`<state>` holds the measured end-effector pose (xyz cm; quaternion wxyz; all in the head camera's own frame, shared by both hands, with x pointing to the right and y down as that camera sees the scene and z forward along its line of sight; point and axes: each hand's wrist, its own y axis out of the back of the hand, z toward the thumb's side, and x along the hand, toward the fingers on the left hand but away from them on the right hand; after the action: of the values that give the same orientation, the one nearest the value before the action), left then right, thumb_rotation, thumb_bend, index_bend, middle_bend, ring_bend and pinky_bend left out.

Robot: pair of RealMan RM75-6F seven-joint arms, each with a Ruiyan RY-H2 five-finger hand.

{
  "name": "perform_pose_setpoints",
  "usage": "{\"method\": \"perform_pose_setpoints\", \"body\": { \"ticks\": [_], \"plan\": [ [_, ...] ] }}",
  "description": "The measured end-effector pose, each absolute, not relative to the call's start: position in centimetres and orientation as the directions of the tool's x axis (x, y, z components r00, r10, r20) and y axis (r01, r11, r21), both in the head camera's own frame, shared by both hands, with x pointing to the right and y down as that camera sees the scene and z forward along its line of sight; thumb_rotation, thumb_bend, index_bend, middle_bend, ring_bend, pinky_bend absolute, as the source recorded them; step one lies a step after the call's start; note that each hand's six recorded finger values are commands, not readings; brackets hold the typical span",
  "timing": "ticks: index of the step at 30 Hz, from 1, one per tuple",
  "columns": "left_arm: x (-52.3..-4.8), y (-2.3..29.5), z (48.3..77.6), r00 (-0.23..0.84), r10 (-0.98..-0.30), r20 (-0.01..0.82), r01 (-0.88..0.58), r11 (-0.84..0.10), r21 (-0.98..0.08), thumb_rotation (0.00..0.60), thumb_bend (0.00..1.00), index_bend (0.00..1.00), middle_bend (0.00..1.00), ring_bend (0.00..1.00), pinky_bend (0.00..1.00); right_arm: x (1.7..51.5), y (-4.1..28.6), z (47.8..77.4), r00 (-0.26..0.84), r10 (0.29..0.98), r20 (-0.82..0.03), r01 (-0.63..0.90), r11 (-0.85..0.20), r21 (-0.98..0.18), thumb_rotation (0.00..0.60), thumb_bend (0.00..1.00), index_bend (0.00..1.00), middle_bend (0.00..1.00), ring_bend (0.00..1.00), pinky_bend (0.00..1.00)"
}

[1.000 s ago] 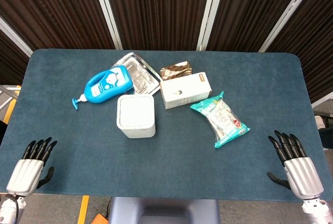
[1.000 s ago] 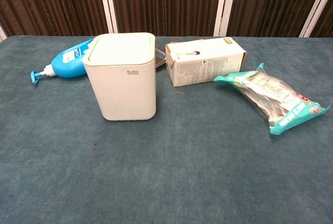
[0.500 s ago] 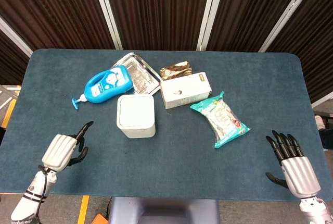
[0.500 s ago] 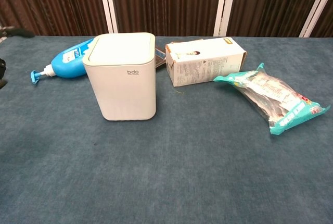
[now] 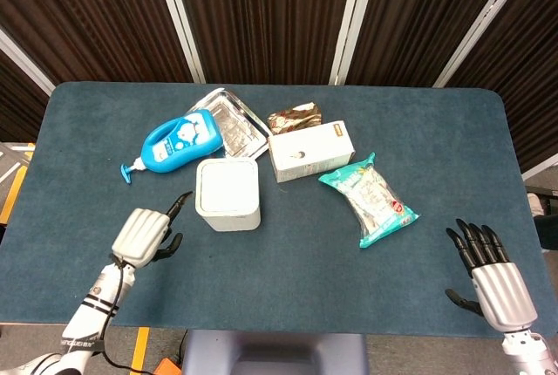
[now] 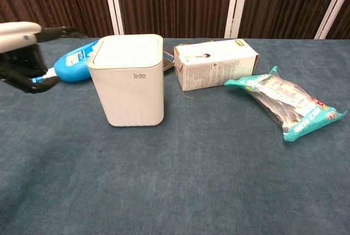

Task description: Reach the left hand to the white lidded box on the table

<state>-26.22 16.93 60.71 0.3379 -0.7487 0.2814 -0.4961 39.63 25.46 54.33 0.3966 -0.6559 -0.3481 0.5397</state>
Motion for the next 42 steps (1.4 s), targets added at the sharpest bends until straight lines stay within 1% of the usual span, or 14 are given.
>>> {"method": "perform_pose_setpoints", "body": {
  "ticks": [5,12,22,30,32,35,39,42],
  "plan": [
    [-23.7,16.6,60.9,0.370,-0.742,0.559,-0.066,-0.621,-0.781,0.600,0.48,0.00,1.00,1.00,1.00,39.7,25.4,54.1,0.172,0.888,-0.426,0.037,-0.438,-0.898,0.600,0.08,0.00,0.00,0.00,0.00],
    [-21.2,17.1,61.3,0.388,-0.723,0.572,-0.031,-0.630,-0.776,0.600,0.48,0.00,1.00,1.00,1.00,39.8,25.4,53.9,0.175,0.890,-0.422,0.047,-0.435,-0.899,0.600,0.08,0.00,0.00,0.00,0.00],
    [-20.2,18.3,63.3,0.383,-0.675,0.631,0.023,-0.675,-0.737,0.600,0.48,0.00,1.00,1.00,1.00,40.1,25.2,53.7,0.172,0.893,-0.415,0.056,-0.430,-0.901,0.600,0.08,0.00,0.00,0.00,0.00],
    [-20.3,18.7,63.7,0.372,-0.652,0.661,0.057,-0.695,-0.717,0.600,0.48,0.00,1.00,1.00,1.00,40.1,25.3,53.6,0.172,0.895,-0.412,0.055,-0.427,-0.903,0.600,0.08,0.00,0.00,0.00,0.00],
    [-20.2,18.6,63.4,0.377,-0.661,0.649,0.047,-0.686,-0.726,0.600,0.48,0.00,1.00,1.00,1.00,40.1,25.3,53.6,0.172,0.895,-0.412,0.056,-0.426,-0.903,0.600,0.08,0.00,0.00,0.00,0.00],
    [-20.1,18.1,62.3,0.391,-0.692,0.607,0.016,-0.655,-0.756,0.600,0.48,0.00,1.00,1.00,1.00,40.1,25.3,53.5,0.173,0.895,-0.411,0.056,-0.426,-0.903,0.600,0.08,0.00,0.00,0.00,0.00],
    [-20.5,17.5,60.5,0.411,-0.751,0.517,-0.026,-0.576,-0.817,0.600,0.48,0.00,1.00,1.00,1.00,40.1,25.4,53.4,0.177,0.896,-0.407,0.056,-0.422,-0.905,0.600,0.08,0.00,0.00,0.00,0.00],
    [-21.7,17.7,59.2,0.413,-0.787,0.457,-0.039,-0.517,-0.855,0.600,0.48,0.00,1.00,0.99,1.00,40.1,25.5,53.3,0.177,0.897,-0.404,0.057,-0.419,-0.906,0.600,0.08,0.00,0.00,0.00,0.00]
  ]
}}
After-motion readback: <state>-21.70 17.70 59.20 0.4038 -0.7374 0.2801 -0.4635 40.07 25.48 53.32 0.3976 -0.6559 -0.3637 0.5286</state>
